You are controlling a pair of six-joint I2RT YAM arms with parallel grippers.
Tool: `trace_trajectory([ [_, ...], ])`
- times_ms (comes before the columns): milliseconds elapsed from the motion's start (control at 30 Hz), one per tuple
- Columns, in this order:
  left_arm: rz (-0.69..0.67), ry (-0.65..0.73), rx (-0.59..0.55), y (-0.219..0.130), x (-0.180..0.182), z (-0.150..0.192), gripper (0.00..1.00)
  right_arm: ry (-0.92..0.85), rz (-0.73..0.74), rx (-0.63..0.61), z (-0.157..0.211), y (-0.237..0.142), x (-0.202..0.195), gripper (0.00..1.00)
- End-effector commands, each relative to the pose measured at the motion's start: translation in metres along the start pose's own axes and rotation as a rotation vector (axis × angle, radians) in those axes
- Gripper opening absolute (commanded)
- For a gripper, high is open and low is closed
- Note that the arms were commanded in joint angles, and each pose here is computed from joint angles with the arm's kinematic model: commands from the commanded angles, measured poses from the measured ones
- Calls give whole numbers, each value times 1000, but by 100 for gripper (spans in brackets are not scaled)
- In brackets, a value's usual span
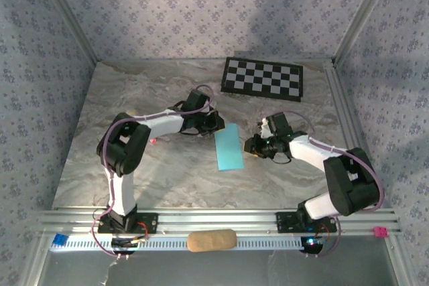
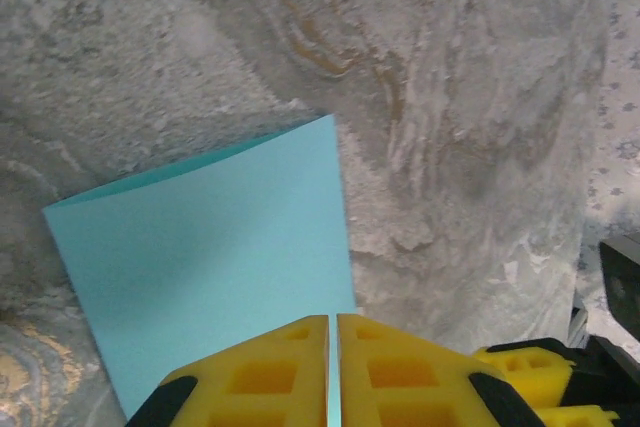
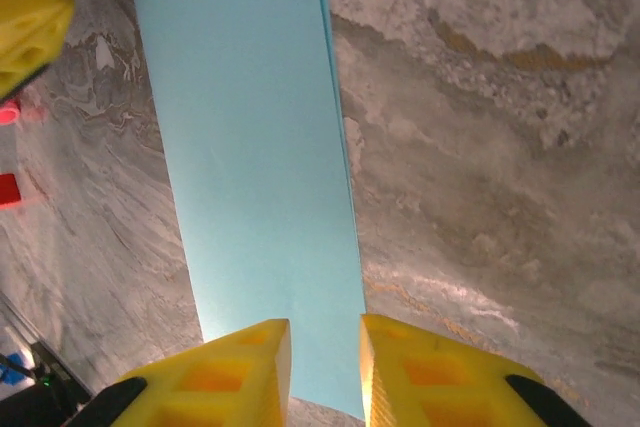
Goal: Fold a paper plane with a square sheet of paper (pick it up from the middle)
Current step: Fold the triangle a second time at the center of the table.
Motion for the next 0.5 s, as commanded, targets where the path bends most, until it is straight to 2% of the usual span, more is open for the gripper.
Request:
trace_trajectory([
  [0, -13, -6, -5, 4, 0, -6, 12, 58, -33, 6, 5, 0, 5, 28],
  [467, -84, -32, 28, 26, 49, 5, 12, 92, -62, 66, 17, 8, 3, 36],
])
Point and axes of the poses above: each hand's point on the last joint's axis, 136 mm out from that joint toward the fingers, its own y axis out along the fingers, its own x axis along the line the jaws close on, z = x × y, the point moved 1 cm from there along -y, back along the fingers, and after that the axes turned 14 degrees about -y, right-handed, at the moved point
